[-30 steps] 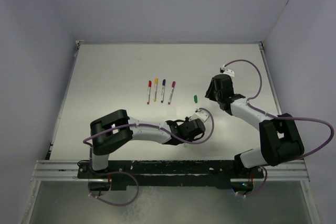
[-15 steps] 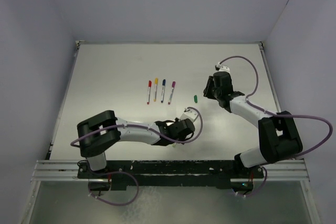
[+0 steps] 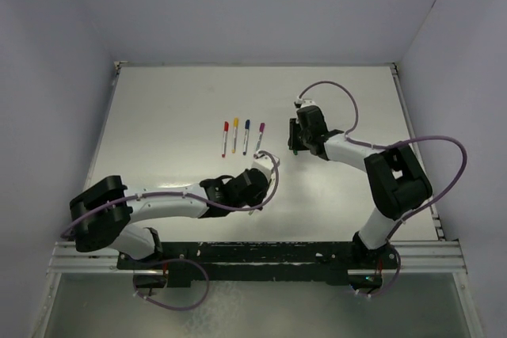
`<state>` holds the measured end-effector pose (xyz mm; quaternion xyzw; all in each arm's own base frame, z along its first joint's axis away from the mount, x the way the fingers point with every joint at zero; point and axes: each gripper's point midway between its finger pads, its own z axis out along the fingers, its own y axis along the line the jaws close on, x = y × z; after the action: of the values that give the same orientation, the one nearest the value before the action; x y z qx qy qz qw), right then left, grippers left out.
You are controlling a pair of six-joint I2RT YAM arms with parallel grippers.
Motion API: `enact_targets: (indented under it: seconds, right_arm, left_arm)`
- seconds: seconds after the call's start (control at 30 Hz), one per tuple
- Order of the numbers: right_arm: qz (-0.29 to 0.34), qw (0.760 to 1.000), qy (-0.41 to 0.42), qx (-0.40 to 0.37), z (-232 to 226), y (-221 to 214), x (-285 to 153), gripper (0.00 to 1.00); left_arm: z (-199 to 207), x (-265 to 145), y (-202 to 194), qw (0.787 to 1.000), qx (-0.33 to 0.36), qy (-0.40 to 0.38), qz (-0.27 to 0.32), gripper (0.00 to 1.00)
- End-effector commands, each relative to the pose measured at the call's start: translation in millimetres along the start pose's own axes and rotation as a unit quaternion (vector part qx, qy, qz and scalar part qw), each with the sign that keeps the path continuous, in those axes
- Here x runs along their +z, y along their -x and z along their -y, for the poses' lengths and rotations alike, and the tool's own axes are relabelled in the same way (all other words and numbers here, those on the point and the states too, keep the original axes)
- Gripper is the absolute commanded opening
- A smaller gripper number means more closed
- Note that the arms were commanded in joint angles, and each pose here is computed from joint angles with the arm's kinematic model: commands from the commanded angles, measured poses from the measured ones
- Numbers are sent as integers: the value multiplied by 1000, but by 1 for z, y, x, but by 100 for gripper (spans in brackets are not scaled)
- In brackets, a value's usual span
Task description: Insert the pens into the pen caps
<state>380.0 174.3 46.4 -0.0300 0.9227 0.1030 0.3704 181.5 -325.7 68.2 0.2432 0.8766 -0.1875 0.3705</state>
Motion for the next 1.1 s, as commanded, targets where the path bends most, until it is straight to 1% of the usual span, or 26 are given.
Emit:
enact_targets:
  seconds: [0.0, 0.17, 0.37, 0.57, 0.7, 0.87, 1.07]
  right_arm:
    - [10, 1000, -12, -13, -7, 12, 4, 32]
    - [10, 999, -42, -1, 3, 10, 9, 32]
    - [12, 999, -49, -4, 5, 10, 9, 32]
    - [40, 998, -47, -6, 1, 26, -5, 32]
    - [58, 997, -60, 1, 5, 37, -16, 33]
    - [36, 995, -91, 27, 15, 24, -16, 36]
    - [10, 994, -100, 40, 17, 8, -2, 43]
  left_arm:
    - [11, -11, 31, 998, -3, -32, 48, 0]
    - [10, -18, 33, 997, -18, -48, 62, 0]
    - [3, -20, 31, 996, -37, -54, 63, 0]
    - [3, -15, 29, 996, -42, -60, 58, 0]
    - [6, -12, 29, 995, -41, -68, 57, 0]
    - [6, -9, 28, 995, -42, -68, 55, 0]
    - [4, -9, 30, 995, -43, -67, 58, 0]
